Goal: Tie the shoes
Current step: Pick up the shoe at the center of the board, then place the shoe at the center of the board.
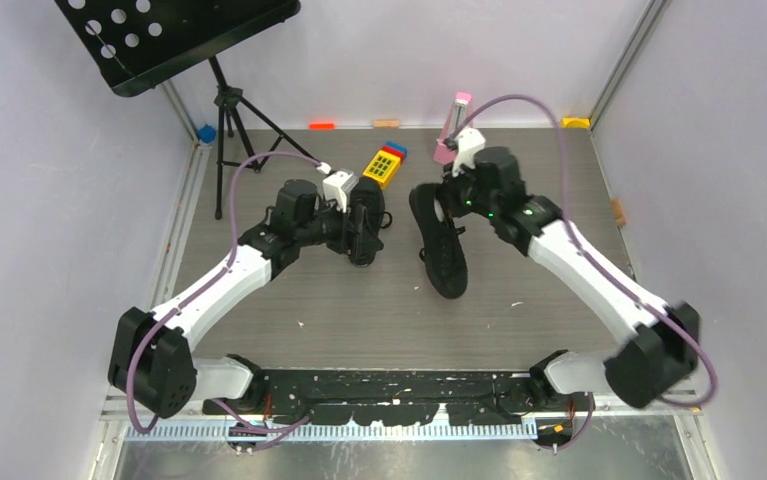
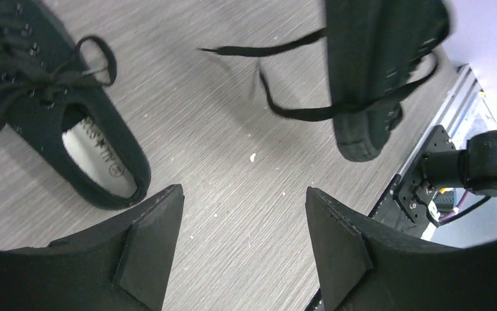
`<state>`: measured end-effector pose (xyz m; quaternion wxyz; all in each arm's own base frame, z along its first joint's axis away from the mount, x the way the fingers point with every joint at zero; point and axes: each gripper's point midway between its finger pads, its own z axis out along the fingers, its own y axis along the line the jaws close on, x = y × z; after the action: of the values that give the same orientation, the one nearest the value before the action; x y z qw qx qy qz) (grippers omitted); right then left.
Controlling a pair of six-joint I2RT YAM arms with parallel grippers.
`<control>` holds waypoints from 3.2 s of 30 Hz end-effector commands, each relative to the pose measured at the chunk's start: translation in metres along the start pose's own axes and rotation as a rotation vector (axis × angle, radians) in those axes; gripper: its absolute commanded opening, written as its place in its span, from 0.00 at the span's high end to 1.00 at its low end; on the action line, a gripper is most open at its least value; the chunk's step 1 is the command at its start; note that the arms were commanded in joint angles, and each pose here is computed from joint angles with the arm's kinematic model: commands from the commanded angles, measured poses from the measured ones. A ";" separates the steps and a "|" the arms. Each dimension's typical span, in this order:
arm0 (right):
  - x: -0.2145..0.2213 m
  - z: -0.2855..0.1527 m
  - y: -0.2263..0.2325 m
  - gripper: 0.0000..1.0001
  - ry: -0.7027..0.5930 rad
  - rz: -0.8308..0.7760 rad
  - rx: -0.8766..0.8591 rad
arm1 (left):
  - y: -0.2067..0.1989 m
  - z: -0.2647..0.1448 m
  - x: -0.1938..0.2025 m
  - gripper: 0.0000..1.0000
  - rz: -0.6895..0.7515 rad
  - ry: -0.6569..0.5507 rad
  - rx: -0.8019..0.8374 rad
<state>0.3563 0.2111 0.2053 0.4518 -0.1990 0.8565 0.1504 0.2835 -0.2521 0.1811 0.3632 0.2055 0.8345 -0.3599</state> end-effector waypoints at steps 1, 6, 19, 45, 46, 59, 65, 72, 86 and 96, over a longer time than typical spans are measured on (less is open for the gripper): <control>-0.094 -0.074 0.018 1.00 -0.331 0.023 -0.067 | -0.036 -0.006 -0.032 0.28 0.150 -0.149 0.139; -0.133 -0.132 0.033 1.00 -0.464 0.053 -0.139 | -0.082 -0.006 -0.051 0.16 0.405 -0.230 0.242; -0.174 -0.208 0.048 1.00 -0.565 0.101 -0.210 | -0.140 0.005 -0.039 0.13 0.554 -0.291 0.448; -0.173 -0.197 0.030 1.00 -0.586 0.234 -0.121 | -0.179 0.050 0.002 0.51 0.514 -0.280 0.547; -0.172 -0.197 0.029 1.00 -0.586 0.235 -0.118 | -0.179 0.049 0.003 0.51 0.512 -0.283 0.549; -0.115 -0.159 -0.030 1.00 -0.414 0.399 0.234 | -0.163 0.028 0.032 1.00 0.368 -0.132 0.478; -0.008 -0.078 -0.012 1.00 -0.047 0.548 0.235 | -0.147 -0.023 0.085 1.00 0.155 0.108 0.417; 0.031 -0.008 -0.011 1.00 -0.001 0.628 0.339 | -0.125 -0.022 0.089 1.00 -0.026 0.156 0.428; 0.039 0.075 0.009 0.78 0.085 0.454 0.226 | -0.034 -0.002 0.080 1.00 -0.004 0.200 0.116; 0.038 0.048 0.006 0.63 0.077 0.372 0.138 | -0.029 0.002 0.065 1.00 0.032 0.195 0.104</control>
<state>0.3694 0.2358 0.1066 0.3498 0.0143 0.9271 0.1337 0.2152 -0.2651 0.1302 0.2546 0.2473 0.8530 -0.3827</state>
